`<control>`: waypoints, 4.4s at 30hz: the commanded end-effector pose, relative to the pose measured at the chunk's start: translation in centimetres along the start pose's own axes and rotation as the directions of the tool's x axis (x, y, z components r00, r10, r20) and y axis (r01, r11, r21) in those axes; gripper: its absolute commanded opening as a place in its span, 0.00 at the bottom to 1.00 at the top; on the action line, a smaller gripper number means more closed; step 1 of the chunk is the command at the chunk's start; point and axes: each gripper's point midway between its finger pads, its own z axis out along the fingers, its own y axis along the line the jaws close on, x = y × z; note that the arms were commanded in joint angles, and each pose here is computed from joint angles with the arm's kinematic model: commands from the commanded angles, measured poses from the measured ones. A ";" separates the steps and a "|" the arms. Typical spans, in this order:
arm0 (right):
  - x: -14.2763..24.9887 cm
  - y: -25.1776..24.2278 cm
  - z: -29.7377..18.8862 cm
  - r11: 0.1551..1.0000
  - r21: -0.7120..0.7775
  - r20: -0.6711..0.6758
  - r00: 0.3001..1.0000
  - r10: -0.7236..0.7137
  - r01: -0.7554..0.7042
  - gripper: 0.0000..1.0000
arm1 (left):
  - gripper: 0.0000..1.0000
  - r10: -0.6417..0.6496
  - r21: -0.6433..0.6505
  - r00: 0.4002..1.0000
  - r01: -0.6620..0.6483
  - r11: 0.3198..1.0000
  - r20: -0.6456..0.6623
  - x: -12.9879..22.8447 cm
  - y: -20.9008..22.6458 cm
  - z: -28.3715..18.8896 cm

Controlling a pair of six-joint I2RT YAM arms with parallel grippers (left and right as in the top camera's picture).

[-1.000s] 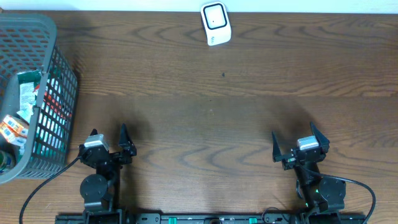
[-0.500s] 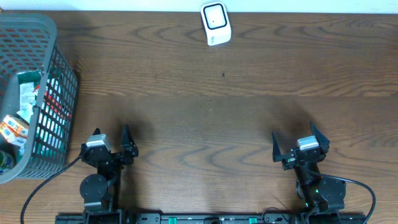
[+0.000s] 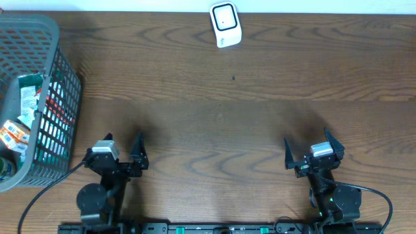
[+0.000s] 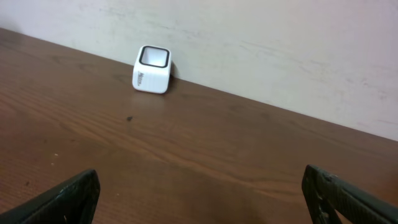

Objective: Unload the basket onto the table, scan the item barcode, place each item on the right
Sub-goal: 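Reach the left gripper into the basket and grasp two orange boxes, then carry the orange boxes with the left gripper to the scanner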

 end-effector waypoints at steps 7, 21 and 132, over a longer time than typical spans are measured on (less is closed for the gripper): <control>0.0 0.1 0.0 1.000 -0.002 0.000 1.000 0.003 -0.003 0.99 | 0.82 -0.072 0.151 0.997 0.069 0.986 0.014 -9.1 -4.6 -2.0; 0.0 0.1 0.0 1.000 -0.002 0.000 1.000 0.003 -0.003 0.99 | 0.83 -0.031 0.057 0.938 0.054 0.997 -0.345 -21.5 -6.2 1.8; 0.0 0.1 0.0 1.000 -0.002 0.000 1.000 0.003 -0.003 0.99 | 0.35 -0.684 -0.870 0.698 0.185 0.457 -0.211 -15.4 32.7 3.4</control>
